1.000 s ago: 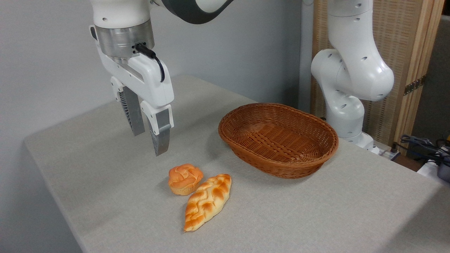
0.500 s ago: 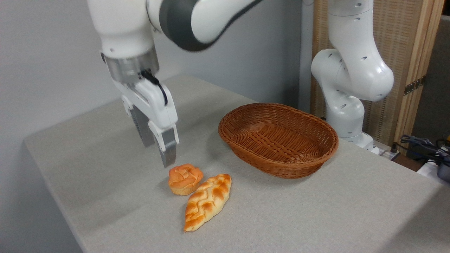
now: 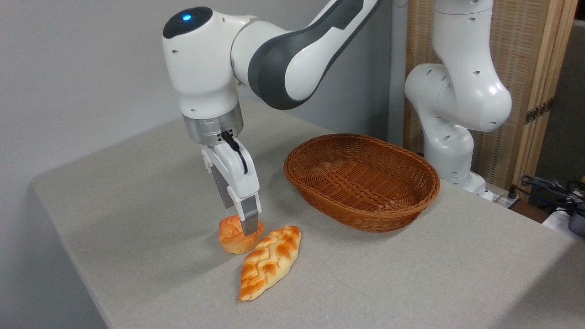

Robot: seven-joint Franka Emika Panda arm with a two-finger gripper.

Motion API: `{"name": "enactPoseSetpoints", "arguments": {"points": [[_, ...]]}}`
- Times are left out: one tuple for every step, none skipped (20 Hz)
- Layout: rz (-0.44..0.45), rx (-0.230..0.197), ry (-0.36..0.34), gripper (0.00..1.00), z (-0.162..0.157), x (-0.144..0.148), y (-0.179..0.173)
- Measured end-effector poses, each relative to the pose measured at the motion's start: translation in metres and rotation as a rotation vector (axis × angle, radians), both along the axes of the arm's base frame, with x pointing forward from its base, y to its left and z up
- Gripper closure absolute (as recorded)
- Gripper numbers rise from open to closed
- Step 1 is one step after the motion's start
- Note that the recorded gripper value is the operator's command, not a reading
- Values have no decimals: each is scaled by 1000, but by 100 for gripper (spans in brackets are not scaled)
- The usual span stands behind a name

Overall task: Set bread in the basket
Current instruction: 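Lower the open gripper down onto the round orange bun, then close the gripper fingers around the round orange bun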

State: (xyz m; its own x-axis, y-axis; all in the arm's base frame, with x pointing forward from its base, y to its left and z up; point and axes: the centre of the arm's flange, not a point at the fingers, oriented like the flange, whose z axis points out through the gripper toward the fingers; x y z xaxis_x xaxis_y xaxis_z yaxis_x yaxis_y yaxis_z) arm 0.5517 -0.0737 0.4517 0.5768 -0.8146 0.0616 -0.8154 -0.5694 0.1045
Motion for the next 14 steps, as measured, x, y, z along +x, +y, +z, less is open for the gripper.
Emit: {"name": "enactPoseSetpoints", "arguments": {"points": [[-7,1,2,0,-4,-1,-3],[-13,1,0,0,-7,-2,-7],[-16,1,-9,0,-9,-2,-9],[-17,0,-23,0,-12,0,-11],[-17,0,-31,0,-15,2,-12],[-17,1,-32,0,-18,3,-13],[-18,1,-30,0,-21,4,-13],[-23,2,-27,0,-24,5,-13],[-29,2,-24,0,-26,5,-13],[-38,2,-22,1,-28,5,-14],[-46,3,-18,13,-31,6,-14],[-48,3,-14,36,-33,6,-14],[-51,3,-12,57,-35,6,-14],[-53,3,-10,61,-35,6,-14]]}}
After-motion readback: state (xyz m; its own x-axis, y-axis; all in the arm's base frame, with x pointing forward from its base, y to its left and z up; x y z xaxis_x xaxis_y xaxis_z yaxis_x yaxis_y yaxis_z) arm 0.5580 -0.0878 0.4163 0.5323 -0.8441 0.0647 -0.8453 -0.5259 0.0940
